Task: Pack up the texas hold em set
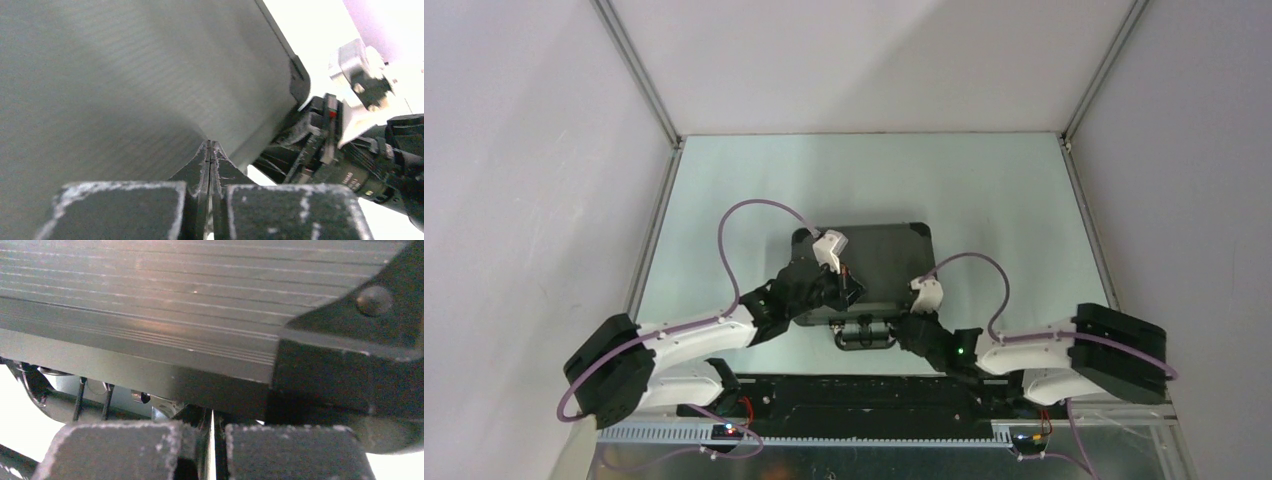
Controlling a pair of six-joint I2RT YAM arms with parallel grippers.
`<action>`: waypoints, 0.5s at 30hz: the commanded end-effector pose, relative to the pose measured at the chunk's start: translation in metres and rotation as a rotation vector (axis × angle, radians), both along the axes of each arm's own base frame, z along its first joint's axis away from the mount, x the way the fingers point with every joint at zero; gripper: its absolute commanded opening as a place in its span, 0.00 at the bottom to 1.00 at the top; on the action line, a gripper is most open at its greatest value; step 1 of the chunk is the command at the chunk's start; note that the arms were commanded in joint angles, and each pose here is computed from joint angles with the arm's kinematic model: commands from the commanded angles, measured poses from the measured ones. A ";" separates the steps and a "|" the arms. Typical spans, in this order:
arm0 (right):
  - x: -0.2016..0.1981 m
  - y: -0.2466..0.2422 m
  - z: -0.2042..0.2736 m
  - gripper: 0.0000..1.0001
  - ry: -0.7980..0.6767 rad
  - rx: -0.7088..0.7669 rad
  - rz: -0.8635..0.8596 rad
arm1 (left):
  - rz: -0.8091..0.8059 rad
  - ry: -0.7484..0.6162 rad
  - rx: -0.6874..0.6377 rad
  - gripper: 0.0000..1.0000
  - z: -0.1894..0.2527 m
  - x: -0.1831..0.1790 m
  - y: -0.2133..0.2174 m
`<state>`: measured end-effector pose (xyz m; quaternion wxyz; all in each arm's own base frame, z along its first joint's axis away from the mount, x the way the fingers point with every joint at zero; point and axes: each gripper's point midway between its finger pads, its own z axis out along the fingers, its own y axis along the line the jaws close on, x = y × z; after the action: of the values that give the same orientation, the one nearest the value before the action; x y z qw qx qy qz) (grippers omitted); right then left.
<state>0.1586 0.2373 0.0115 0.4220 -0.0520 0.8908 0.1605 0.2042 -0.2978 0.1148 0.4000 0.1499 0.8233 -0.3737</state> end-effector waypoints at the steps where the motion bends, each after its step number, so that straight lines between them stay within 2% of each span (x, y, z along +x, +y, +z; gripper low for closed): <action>1: 0.033 0.061 0.020 0.00 -0.059 0.153 0.174 | 0.040 0.126 0.177 0.00 -0.054 -0.014 0.032; 7: 0.039 0.066 0.017 0.00 -0.049 0.117 0.174 | 0.075 0.146 0.197 0.00 -0.062 -0.005 0.040; 15: 0.047 0.016 0.012 0.00 -0.037 0.101 0.028 | 0.153 0.175 0.187 0.00 -0.062 0.020 0.062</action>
<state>0.2002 0.2687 0.0190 0.4336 -0.0700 0.8736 0.2096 0.2333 -0.2799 0.1135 0.4120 0.1066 0.8288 -0.3634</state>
